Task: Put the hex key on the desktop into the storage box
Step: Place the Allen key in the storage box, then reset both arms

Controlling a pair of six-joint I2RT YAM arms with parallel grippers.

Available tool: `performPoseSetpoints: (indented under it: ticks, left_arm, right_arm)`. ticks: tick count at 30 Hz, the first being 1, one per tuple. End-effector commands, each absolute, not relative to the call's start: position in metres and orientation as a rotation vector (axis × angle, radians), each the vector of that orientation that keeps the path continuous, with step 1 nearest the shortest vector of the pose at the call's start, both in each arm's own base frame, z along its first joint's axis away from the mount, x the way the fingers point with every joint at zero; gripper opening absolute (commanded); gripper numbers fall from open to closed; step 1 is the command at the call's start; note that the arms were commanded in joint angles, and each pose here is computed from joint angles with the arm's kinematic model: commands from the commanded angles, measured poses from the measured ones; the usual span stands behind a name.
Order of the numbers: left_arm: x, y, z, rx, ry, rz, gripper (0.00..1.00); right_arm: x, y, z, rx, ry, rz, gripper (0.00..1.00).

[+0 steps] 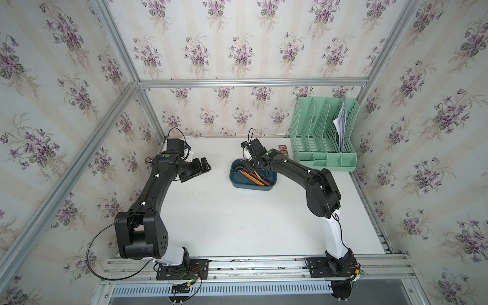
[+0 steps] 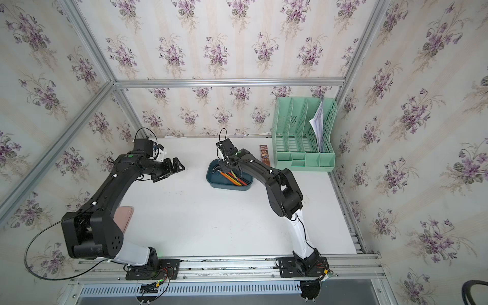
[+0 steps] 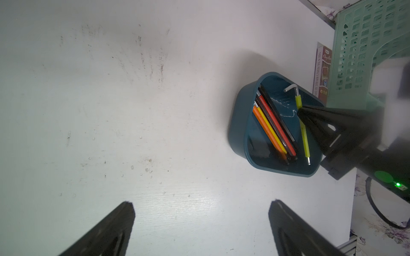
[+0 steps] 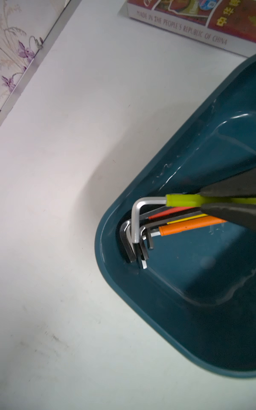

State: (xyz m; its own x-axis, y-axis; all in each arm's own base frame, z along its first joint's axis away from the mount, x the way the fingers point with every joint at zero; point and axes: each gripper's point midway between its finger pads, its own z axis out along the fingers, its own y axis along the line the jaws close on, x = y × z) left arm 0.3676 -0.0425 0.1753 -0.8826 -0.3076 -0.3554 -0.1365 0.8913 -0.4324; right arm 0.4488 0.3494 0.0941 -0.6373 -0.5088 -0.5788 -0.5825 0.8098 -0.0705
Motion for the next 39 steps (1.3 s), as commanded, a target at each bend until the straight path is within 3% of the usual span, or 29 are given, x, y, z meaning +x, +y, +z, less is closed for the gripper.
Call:
performPoseSetpoints:
  ticks: [1, 7, 13, 20, 26, 34, 39]
  left_arm:
    - [0.369, -0.043, 0.175, -0.321, 2.636, -0.56, 0.99]
    - [0.369, -0.041, 0.173, -0.326, 2.639, -0.545, 0.99]
    - [0.369, -0.035, 0.173, -0.334, 2.618, -0.483, 0.99]
    - [0.371, -0.024, 0.177, -0.329, 2.531, -0.38, 0.99]
    - [0.369, -0.01, 0.187, -0.297, 2.406, -0.207, 0.99]
    - [0.369, 0.017, 0.199, -0.266, 2.164, 0.127, 0.99]
    - [0.365, 0.049, 0.176, -0.361, 2.095, 0.36, 0.99]
  right_arm:
    - [0.45, 0.352, 0.086, -0.852, 2.393, 0.148, 0.03]
    - [0.445, 0.348, 0.073, -0.861, 2.422, 0.141, 0.35]
    - [0.439, 0.339, 0.094, -0.805, 2.388, 0.156, 0.48]
    - [0.426, 0.308, 0.154, -0.625, 2.259, 0.148, 0.6]
    - [0.411, 0.251, 0.184, -0.406, 2.164, 0.012, 0.88]
    - [0.389, 0.144, 0.186, -0.083, 2.087, -0.106, 0.95]
    - [0.381, 0.059, 0.184, 0.123, 2.005, -0.289, 0.98]
